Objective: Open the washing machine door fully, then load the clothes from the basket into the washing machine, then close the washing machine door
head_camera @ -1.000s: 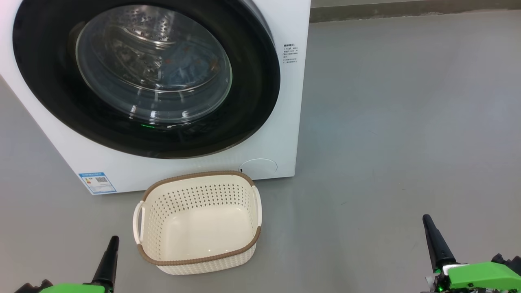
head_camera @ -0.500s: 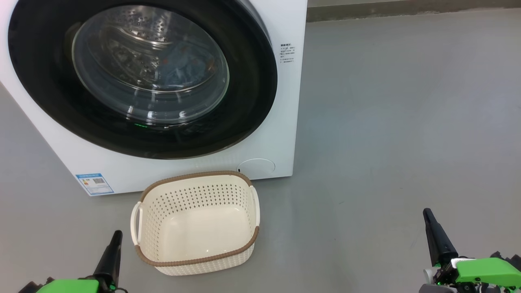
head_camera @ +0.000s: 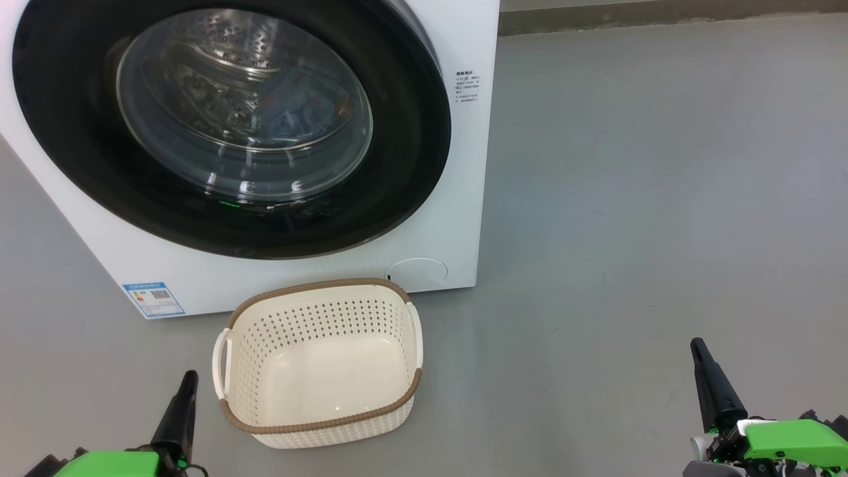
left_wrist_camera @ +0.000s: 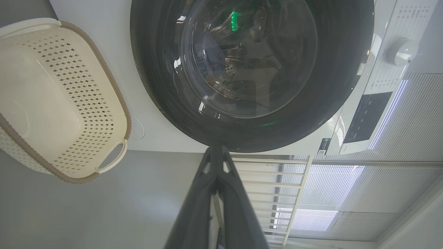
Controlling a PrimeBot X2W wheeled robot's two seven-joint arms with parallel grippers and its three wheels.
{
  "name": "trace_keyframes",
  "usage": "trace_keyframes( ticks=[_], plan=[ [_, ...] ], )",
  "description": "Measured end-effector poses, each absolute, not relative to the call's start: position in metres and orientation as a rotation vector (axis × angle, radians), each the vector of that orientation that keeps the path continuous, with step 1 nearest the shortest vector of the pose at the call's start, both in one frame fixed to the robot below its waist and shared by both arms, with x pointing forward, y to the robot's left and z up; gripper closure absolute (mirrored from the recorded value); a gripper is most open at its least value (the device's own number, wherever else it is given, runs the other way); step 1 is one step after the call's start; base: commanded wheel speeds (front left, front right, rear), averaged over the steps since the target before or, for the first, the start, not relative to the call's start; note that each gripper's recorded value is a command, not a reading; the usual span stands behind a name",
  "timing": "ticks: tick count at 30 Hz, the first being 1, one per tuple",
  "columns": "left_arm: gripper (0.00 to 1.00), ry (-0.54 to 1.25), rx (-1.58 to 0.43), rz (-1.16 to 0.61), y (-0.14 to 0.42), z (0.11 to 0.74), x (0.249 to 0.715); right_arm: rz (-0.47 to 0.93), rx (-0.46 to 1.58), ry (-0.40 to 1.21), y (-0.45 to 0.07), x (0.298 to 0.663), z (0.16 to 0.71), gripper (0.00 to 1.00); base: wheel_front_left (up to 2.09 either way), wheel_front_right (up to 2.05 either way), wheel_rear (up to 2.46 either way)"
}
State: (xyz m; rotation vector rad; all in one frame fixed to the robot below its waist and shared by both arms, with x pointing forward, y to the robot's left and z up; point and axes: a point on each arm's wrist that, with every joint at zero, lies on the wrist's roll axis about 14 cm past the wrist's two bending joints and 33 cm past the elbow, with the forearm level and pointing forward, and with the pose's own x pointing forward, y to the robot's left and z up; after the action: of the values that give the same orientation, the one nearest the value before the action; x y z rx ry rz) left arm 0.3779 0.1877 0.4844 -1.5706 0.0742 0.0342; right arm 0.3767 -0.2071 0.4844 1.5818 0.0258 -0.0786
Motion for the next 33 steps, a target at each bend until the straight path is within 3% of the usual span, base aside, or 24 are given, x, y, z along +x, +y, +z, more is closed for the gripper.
trace_keyframes(
  ticks=[33],
  plan=[
    [1.00, 0.077, -1.573, 0.031, 0.1872, 0.4844, 0.3778, -0.079, 1.582, 0.026, -0.2072, 0.3766, 0.4844, 1.00, 0.00, 0.00, 0.00]
  ],
)
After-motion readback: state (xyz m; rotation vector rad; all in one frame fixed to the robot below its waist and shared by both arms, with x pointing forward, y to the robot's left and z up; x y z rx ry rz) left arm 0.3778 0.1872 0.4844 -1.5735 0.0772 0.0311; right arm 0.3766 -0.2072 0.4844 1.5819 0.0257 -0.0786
